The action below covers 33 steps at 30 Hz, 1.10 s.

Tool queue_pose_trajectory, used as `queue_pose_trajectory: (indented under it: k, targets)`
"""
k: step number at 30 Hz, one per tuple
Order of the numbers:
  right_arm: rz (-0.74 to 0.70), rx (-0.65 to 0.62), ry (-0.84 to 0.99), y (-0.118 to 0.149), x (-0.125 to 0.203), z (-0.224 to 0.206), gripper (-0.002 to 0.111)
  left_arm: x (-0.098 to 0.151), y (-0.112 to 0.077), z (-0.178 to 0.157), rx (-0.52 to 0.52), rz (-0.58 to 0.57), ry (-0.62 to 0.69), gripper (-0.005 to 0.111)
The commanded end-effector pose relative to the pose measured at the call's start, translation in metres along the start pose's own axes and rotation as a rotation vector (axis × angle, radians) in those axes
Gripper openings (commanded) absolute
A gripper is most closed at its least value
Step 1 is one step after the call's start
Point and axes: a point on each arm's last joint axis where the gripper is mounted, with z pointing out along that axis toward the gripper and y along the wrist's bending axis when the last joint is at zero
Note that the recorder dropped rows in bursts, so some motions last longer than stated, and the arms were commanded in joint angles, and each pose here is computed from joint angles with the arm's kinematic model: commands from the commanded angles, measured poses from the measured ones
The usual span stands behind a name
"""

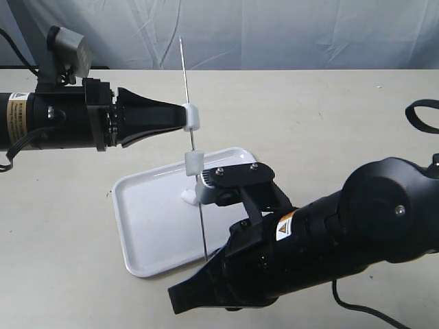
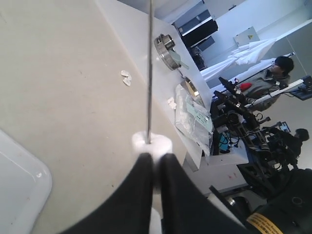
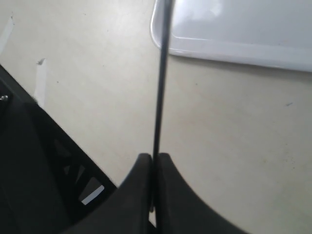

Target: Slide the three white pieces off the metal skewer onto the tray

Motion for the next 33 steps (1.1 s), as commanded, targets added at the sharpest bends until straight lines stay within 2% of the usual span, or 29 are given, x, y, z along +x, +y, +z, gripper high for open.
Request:
queue_pose_trajectory:
  k: [1, 10, 24, 33]
  targets:
    - [-0.014, 0.005, -0.01, -0.001, -0.003, 0.0, -0.001, -0.002, -0.003, -0.001, 0.013, 0.011, -0.023, 0.0]
    - [-0.014, 0.003, -0.004, -0.001, -0.002, 0.0, -0.001, -0.002, -0.003, -0.001, 0.009, 0.018, -0.025, 0.0]
    - [-0.007, 0.01, 0.075, -0.003, 0.005, 0.008, -0.001, -0.011, -0.005, -0.002, 0.031, 0.005, -0.131, 0.0]
    - [-0.035, -0.004, 0.109, 0.006, 0.013, 0.013, -0.001, -0.02, -0.005, -0.001, 0.005, 0.053, -0.16, 0.0]
